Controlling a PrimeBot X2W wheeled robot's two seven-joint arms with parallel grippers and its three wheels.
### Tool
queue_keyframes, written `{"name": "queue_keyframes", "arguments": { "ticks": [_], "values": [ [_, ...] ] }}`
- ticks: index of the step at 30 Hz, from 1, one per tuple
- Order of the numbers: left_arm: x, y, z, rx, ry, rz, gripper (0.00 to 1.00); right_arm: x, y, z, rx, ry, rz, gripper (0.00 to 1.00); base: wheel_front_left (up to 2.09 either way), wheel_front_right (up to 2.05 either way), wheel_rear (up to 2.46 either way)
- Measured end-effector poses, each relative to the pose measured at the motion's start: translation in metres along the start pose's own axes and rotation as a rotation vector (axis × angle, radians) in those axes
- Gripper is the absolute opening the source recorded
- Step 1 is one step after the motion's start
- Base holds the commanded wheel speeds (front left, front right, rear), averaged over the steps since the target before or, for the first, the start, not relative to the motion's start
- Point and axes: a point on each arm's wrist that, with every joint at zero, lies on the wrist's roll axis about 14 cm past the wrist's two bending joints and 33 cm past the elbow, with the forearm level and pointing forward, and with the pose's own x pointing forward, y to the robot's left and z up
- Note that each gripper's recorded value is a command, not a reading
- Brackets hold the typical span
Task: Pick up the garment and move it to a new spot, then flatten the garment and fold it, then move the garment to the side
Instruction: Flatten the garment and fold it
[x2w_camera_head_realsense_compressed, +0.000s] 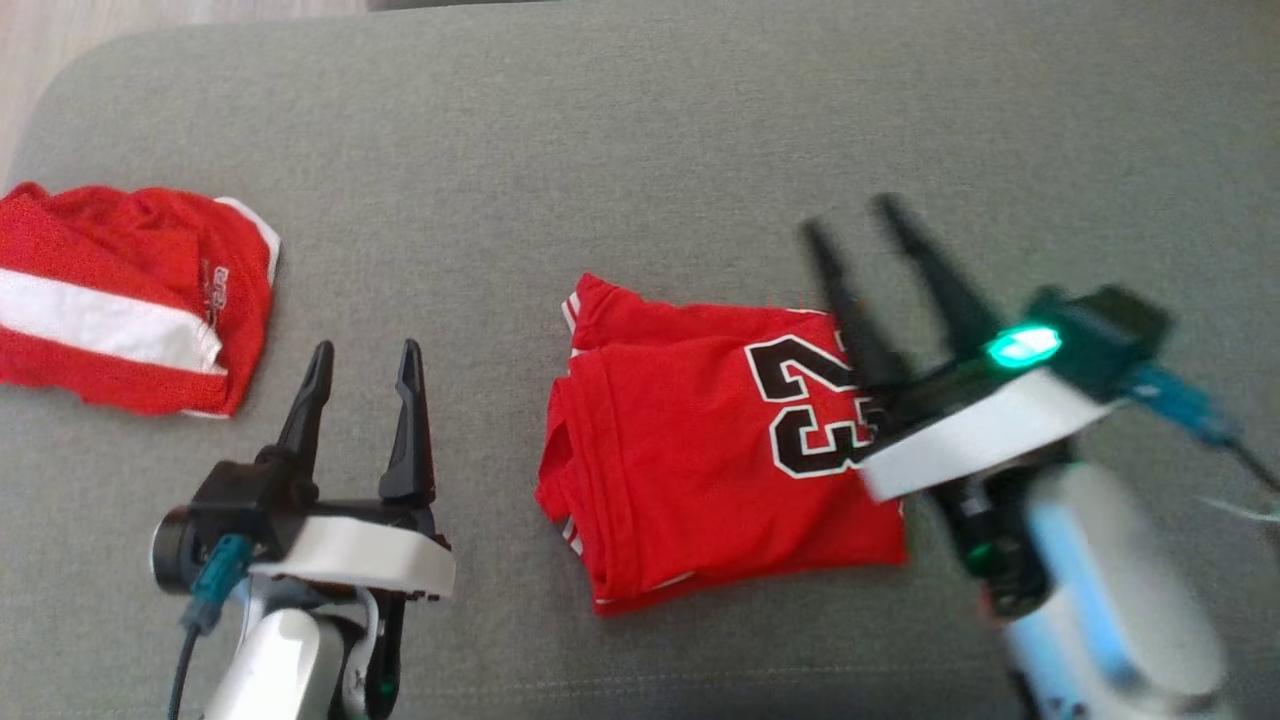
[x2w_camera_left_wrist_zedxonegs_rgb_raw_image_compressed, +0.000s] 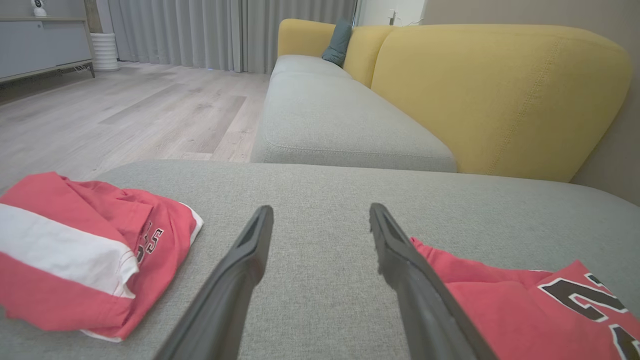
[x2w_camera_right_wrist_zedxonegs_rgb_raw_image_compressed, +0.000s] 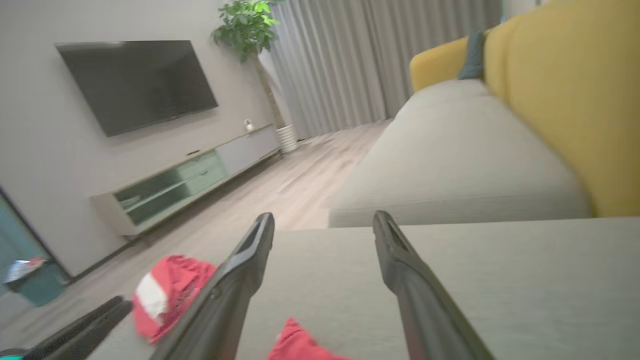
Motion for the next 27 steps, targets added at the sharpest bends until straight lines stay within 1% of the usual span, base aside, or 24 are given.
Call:
{"name": "queue_keyframes", "arguments": {
  "ticks": [2,5,7,10,12,18,27],
  "values": [
    [0.001,-0.001,0.0,0.005,-0.001,-0.006,1.0,-0.009,-0.028,0.012,-0.072,-0.023,-0.077,1.0,0.0,0.0,0.0],
    [0.001,-0.001,0.003,0.013,-0.007,-0.01,1.0,-0.035,-0.07,0.019,-0.15,-0.017,-0.203,1.0,0.0,0.0,0.0],
    [0.001,-0.001,0.005,0.018,-0.014,-0.012,1.0,-0.055,-0.091,0.016,-0.17,0.004,-0.28,1.0,0.0,0.0,0.0],
    [0.001,-0.001,0.01,0.024,-0.029,-0.014,1.0,-0.083,-0.109,0.009,-0.186,0.047,-0.359,1.0,0.0,0.0,0.0],
    [0.0,-0.001,0.014,0.028,-0.035,-0.014,1.0,-0.093,-0.111,0.009,-0.187,0.054,-0.381,1.0,0.0,0.0,0.0],
    [-0.02,0.002,0.011,0.05,-0.011,-0.01,1.0,-0.105,-0.1,0.02,-0.185,0.021,-0.386,1.0,0.0,0.0,0.0],
    [-0.046,0.005,0.014,0.065,0.006,-0.001,1.0,-0.134,-0.087,0.014,-0.171,0.039,-0.406,1.0,0.0,0.0,0.0]
  ]
}}
